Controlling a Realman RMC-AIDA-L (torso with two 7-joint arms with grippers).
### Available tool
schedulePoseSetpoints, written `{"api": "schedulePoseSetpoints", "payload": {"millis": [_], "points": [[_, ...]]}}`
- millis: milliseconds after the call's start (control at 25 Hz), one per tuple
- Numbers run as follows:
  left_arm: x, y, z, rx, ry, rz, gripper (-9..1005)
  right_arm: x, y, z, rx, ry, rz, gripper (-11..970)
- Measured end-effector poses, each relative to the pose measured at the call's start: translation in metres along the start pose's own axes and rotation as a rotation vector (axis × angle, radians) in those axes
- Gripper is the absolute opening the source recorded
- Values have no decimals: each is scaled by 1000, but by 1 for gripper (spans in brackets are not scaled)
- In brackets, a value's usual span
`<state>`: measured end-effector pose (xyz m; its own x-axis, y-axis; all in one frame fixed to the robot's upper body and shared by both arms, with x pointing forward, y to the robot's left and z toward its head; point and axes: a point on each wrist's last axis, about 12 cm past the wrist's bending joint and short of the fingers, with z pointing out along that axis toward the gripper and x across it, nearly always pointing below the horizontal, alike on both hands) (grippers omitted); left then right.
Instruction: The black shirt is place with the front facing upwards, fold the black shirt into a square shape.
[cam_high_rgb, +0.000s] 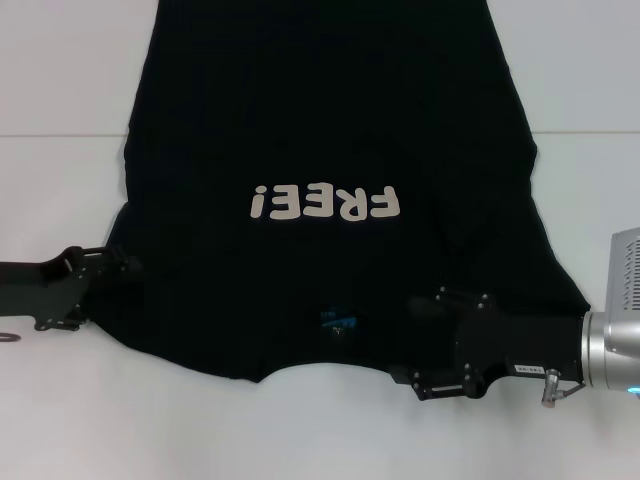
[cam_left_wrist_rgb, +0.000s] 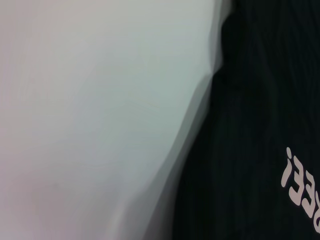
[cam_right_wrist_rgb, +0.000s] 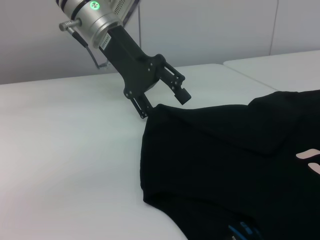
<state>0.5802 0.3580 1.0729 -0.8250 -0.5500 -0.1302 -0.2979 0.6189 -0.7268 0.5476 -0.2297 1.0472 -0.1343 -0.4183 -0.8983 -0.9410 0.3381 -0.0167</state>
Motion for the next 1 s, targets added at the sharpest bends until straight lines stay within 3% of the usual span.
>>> {"api": "schedulePoseSetpoints", "payload": {"millis": [200, 640, 1000], "points": [[0, -3, 0, 14, -1, 28, 884, 0, -1, -1, 5, -4, 3, 957], [0, 1, -1, 4, -17, 33, 696, -2, 0, -1, 0, -10, 15, 958], [0, 1, -1, 10, -28, 38, 338, -2, 0, -1, -1, -12, 14, 957]]}}
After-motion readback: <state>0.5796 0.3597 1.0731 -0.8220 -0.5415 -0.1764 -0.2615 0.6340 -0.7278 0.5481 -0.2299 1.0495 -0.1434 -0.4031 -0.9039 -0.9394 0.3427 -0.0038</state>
